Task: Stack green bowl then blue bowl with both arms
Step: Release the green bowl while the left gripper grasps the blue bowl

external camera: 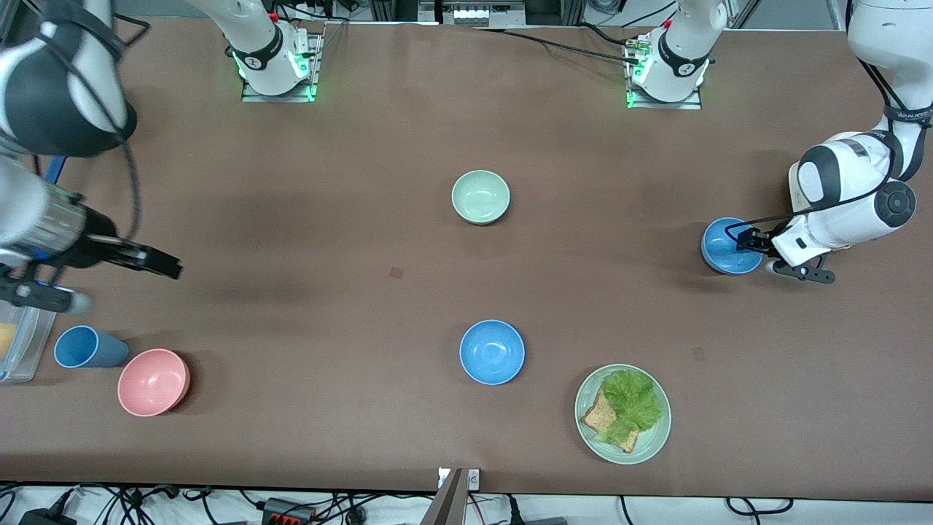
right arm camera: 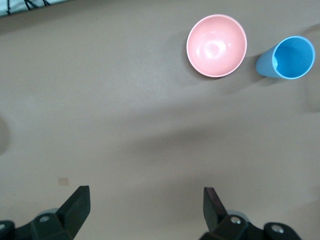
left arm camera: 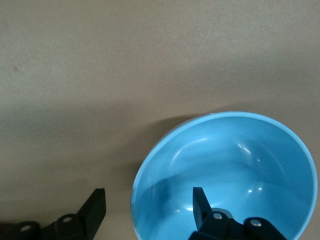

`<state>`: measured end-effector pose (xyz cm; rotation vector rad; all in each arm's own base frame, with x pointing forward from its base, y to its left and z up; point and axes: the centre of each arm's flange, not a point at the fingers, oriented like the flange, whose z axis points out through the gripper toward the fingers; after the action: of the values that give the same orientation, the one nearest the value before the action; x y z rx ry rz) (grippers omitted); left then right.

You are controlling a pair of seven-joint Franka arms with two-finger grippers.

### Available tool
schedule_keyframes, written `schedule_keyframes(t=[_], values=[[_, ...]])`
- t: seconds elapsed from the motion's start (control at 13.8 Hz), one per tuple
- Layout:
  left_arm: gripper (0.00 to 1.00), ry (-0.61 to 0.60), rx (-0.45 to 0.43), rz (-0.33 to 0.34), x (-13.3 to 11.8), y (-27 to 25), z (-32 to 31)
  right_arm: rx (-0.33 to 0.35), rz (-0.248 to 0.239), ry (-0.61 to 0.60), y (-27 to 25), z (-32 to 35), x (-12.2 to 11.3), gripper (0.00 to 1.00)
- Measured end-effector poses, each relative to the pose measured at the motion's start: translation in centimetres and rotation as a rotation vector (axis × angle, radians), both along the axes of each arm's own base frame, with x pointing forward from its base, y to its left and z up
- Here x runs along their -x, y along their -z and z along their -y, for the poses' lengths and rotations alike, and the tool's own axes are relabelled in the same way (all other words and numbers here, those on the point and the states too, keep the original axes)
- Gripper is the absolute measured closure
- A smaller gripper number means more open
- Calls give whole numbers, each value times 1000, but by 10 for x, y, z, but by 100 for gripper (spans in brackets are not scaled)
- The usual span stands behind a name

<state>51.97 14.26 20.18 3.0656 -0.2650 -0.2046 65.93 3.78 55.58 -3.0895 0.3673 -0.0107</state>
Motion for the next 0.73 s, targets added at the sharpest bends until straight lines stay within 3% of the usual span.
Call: schedule_keyframes(t=[0.22,0.29,0.51,0.73], values=[[58,0,0,1,0,0,0,-20,54,-70,-36,44,13,0],[58,0,0,1,0,0,0,-20,67,-102,-44,61,17,0],[85,-5,0,2,0,0,-3,-19,80,-152,-54,92,26,0],[95,-12,1,7,0,-4,-7,20,56,-182,-52,89,33,0]])
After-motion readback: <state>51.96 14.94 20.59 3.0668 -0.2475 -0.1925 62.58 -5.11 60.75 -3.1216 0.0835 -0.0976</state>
